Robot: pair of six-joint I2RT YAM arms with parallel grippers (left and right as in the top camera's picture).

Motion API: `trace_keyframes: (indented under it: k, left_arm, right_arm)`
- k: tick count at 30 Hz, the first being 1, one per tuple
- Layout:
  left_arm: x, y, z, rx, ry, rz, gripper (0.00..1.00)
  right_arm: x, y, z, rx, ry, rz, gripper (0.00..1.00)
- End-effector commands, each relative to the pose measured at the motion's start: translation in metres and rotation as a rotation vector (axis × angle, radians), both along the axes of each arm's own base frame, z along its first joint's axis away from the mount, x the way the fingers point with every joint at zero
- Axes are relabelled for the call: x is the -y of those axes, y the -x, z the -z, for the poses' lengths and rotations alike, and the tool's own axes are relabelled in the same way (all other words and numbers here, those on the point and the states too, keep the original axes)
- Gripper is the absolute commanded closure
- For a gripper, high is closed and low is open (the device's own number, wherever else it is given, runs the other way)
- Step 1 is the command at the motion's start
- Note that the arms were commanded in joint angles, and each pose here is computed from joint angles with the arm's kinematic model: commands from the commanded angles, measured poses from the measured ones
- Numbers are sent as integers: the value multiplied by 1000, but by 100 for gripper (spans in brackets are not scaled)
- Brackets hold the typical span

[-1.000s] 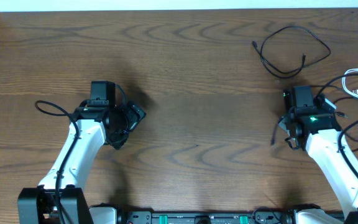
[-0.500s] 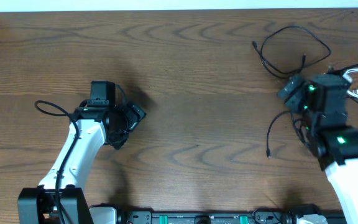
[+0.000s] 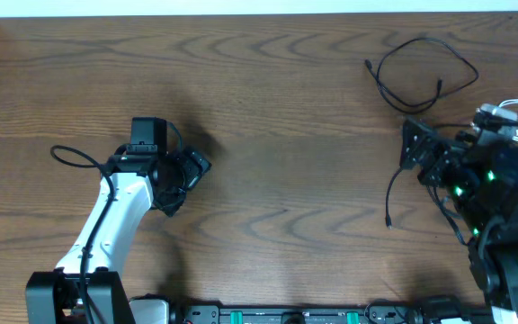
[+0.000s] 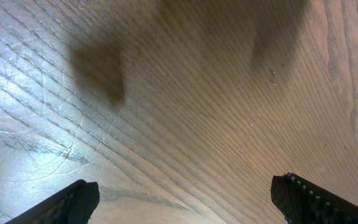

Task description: Untangle cables

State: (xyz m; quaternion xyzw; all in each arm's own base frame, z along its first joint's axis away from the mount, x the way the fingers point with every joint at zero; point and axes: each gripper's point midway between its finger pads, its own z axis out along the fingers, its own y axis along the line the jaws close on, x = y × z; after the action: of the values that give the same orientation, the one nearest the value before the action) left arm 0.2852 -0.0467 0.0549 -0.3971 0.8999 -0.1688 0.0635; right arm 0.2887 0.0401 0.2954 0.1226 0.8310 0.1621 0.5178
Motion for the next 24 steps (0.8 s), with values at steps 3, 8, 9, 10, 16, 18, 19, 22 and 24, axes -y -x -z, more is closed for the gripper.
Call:
trace_keyframes:
  k: [3,8,9,10,16,18,19,22,24]
  left_arm:
    - [-3,-2,-4,15,-15,-1,7]
    - [-3,-2,-4,15,-15,-1,7]
    - [-3,-2,-4,15,-15,-1,6]
    - [-3,-2,-4,15,-15,-1,7]
    - [-3,-2,-4,15,-15,-1,7]
    - [-3,-2,-4,15,-15,-1,6]
    - [-3,-2,-4,15,-15,-1,7]
    - [-3,-2,-4,15,-15,-1,6]
    - [-3,-2,-4,15,-15,-1,7]
  right_arm:
    - [-3,12,3,-19,34,-42,1]
    - [-2,24,26,-122,45,-44,1]
    - [-1,27,30,-142,47,-44,1]
    - [1,29,34,-161,64,-40,1]
    - [17,33,43,-195,154,14,1]
    - [17,34,44,-199,174,0,1]
    - [16,35,45,-201,181,-8,1]
    - [16,35,45,-202,186,-11,1]
    - [14,35,45,-200,180,-22,1]
